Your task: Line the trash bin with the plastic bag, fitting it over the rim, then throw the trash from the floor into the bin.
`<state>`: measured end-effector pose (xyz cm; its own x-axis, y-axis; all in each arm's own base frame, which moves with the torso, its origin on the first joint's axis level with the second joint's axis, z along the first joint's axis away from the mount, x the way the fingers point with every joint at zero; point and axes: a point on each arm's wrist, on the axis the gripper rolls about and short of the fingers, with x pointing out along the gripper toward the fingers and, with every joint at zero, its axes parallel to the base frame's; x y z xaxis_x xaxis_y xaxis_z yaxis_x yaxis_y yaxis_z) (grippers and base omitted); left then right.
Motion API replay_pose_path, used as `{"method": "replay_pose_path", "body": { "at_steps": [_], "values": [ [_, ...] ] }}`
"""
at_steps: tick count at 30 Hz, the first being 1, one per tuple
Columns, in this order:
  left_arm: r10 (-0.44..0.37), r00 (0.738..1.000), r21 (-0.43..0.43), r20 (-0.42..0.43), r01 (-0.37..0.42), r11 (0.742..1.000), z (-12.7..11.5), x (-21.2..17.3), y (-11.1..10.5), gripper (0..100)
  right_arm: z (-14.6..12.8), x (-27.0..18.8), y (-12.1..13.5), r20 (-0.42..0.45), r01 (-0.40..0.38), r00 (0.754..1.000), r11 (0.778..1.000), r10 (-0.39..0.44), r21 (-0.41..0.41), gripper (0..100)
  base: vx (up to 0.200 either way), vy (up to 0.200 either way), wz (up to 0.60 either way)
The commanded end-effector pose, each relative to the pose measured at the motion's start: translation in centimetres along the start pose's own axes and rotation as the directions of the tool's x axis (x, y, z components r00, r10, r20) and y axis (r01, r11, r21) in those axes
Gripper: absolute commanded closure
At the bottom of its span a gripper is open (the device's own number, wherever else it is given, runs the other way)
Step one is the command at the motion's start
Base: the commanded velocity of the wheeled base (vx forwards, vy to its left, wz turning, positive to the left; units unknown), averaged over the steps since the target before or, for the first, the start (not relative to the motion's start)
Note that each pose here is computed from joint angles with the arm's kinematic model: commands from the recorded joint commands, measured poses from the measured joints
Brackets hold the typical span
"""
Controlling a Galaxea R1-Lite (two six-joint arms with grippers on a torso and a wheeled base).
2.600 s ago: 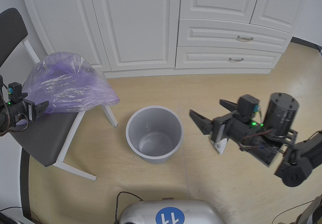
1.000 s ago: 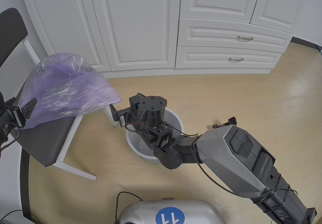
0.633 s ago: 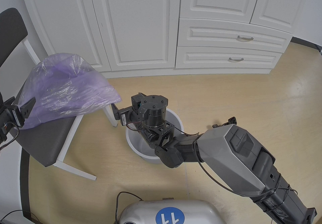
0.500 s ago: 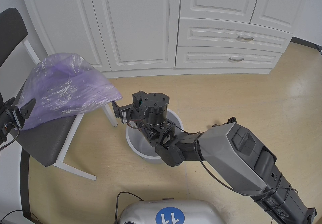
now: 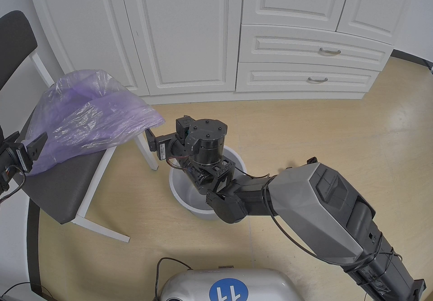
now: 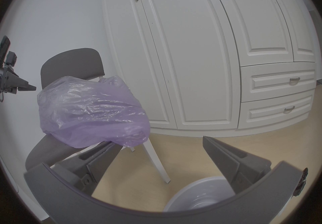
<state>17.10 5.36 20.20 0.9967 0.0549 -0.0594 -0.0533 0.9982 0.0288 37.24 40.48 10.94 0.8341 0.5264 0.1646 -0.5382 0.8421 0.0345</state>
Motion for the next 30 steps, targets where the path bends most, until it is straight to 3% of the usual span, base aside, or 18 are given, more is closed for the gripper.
{"method": "replay_pose_path", "body": {
  "at_steps": [1,13,21,24,30],
  "values": [
    [0.013,1.0,-0.001,0.0,-0.013,1.0,0.0,0.0,0.2,0,-0.2,-0.4,0.7,-0.014,-0.015,1.0,1.0,0.015,-0.001,0,0.0,0.0,0.0],
    [0.021,1.0,-0.001,0.005,-0.021,1.0,0.1,-0.2,0.6,0,0.1,-1.0,1.8,-0.007,-0.036,0.999,0.999,0.036,0.007,0,0.0,0.0,0.0],
    [0.023,1.0,-0.001,0.005,-0.023,1.0,0.1,-0.2,0.6,0,0.5,-0.5,1.2,0.023,-0.023,0.999,1.0,0.023,0.013,0,0.0,0.0,0.0],
    [0.023,1.0,-0.001,0.005,-0.023,1.0,0.1,-0.2,0.6,0,-1.6,-0.1,0.6,-0.002,-0.01,1.0,1.0,0.01,0.005,0,0.0,0.0,0.0],
    [0.023,1.0,-0.001,0.005,-0.023,1.0,0.0,-0.3,0.6,0,-2.4,0.2,-0.5,-0.009,0.01,1.0,1.0,-0.01,0.018,0,0.0,0.0,0.0]
  ]
}}
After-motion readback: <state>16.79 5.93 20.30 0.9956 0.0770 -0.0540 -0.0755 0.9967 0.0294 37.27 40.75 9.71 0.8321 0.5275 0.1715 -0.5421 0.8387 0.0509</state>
